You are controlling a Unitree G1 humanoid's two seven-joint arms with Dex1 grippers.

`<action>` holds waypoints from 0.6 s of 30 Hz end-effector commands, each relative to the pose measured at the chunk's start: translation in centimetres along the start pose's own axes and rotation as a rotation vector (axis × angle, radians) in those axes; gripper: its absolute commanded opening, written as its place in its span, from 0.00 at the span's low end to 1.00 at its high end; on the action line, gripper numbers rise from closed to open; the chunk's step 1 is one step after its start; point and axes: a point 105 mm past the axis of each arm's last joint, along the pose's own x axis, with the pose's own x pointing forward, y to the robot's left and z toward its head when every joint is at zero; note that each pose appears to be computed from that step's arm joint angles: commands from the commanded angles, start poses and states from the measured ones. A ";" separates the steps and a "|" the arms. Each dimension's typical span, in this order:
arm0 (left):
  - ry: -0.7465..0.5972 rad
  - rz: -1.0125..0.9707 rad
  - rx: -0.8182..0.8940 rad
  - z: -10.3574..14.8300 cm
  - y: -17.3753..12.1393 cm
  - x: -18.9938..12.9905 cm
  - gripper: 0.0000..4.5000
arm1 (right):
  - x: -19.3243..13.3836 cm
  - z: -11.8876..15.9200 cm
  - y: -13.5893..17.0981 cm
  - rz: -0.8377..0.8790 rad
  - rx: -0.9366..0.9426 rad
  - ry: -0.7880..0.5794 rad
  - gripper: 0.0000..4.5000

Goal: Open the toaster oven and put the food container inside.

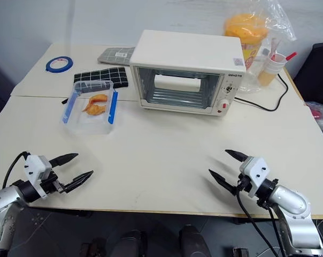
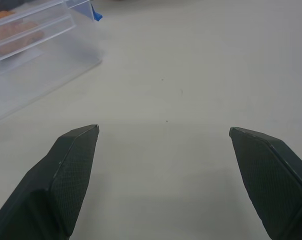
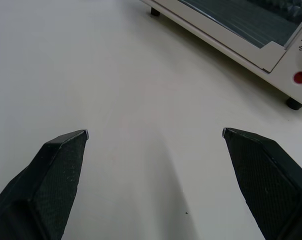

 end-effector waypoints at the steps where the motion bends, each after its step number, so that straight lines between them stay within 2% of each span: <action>1: -0.043 0.010 0.010 1.7 0.4 -0.4 0.99 | 0.4 1.0 -0.2 -0.002 0.010 -0.043 1.00; 4: -0.127 -0.058 -0.074 3.8 0.3 -0.5 0.99 | 1.2 2.8 -0.8 -0.015 0.047 -0.106 1.00; 6: -0.223 -0.051 -0.141 6.0 1.3 -0.6 0.99 | 1.9 4.6 -1.3 -0.013 0.075 -0.159 1.00; 10: -0.329 -0.040 -0.109 9.7 3.3 -0.1 0.99 | 3.8 8.5 -2.8 -0.014 0.145 -0.251 1.00; 14: -0.366 -0.144 -0.147 11.4 2.9 1.1 0.99 | 5.7 10.1 -4.1 0.004 0.164 -0.237 1.00; 18: -0.370 -0.222 -0.161 12.1 2.3 2.8 0.99 | 7.8 10.2 -6.4 -0.028 0.192 -0.225 1.00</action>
